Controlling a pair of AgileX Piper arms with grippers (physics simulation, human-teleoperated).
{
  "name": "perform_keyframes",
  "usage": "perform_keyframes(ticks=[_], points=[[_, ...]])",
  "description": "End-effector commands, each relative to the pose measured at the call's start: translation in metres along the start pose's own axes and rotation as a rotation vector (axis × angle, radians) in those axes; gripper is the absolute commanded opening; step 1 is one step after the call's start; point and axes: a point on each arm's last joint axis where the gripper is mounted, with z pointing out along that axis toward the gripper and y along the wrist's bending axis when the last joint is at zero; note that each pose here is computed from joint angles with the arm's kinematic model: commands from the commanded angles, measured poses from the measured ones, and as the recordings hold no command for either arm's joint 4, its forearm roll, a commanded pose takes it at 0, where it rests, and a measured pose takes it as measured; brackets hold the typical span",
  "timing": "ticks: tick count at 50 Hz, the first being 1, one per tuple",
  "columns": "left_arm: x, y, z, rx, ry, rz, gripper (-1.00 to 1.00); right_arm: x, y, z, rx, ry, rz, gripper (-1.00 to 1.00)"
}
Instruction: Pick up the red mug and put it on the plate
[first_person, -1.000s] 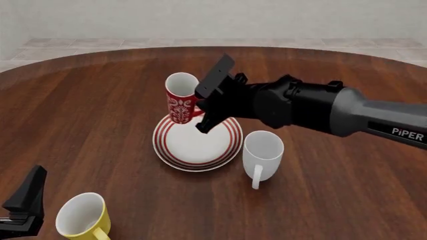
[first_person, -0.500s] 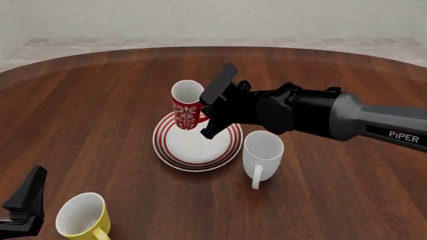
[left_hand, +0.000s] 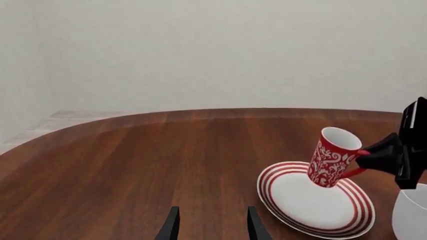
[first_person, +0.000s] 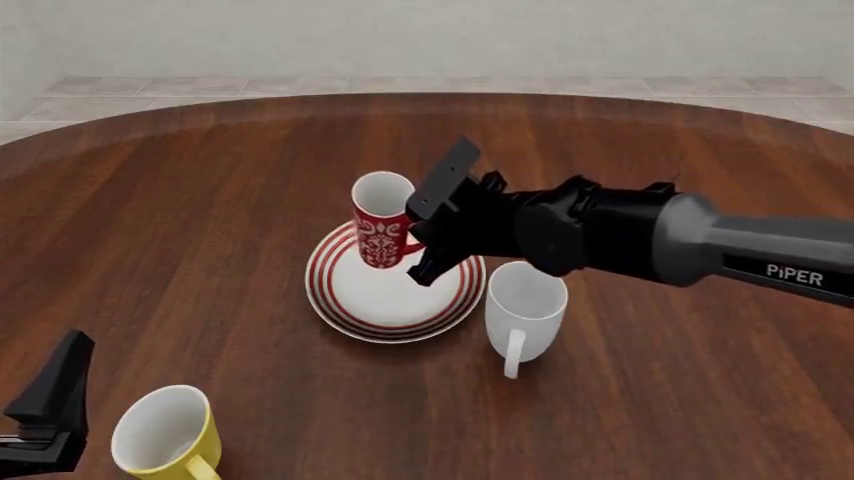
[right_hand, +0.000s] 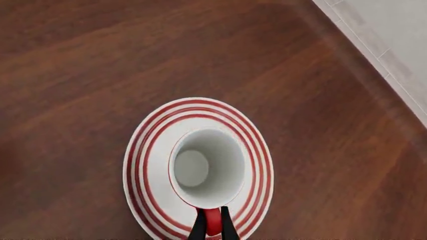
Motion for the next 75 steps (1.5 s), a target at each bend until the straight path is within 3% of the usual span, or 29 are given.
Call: perform_keyframes(ticks=[1, 41, 75], points=[[-0.001, 0.000, 0.000, -0.002, 0.001, -0.005, 1.00, 0.006, -0.005, 0.006, 0.008, 0.014, 0.023, -1.00], [-0.001, 0.000, 0.000, -0.007, -0.001, -0.011, 1.00, 0.023, -0.007, 0.019, 0.012, 0.053, 0.046, -1.00], [-0.002, 0.000, 0.000, -0.005, -0.002, -0.012, 1.00, 0.033, -0.007, 0.035, 0.008, 0.076, 0.032, -1.00]])
